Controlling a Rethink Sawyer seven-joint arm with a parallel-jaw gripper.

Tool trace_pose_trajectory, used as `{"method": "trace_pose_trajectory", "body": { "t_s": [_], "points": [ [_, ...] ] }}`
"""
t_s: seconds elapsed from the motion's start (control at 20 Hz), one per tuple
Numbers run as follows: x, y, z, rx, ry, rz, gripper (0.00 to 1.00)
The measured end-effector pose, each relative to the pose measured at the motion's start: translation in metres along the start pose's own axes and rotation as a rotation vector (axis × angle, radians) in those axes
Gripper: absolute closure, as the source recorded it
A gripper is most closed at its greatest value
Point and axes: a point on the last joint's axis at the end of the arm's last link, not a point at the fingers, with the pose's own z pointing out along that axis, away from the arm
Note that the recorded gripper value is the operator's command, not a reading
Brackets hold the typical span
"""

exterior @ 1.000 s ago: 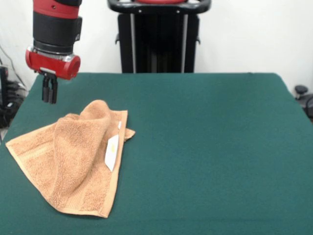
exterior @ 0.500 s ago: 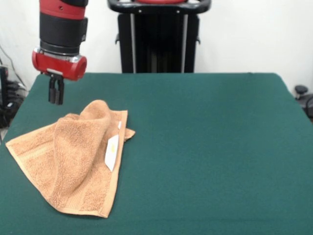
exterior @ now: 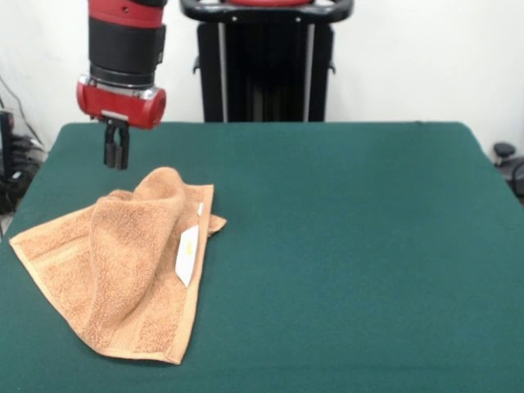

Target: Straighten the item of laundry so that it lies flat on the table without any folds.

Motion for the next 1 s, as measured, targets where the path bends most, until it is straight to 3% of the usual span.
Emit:
{"method": "trace_pose_trajectory", "body": {
  "t_s": [0.4,1.0],
  "points": [
    [0.000,0.023,-0.012,-0.013,-0.004,-0.017,1.00],
    [0.006,0.057,-0.008,-0.036,0.019,-0.025,1.00]
  ]
}}
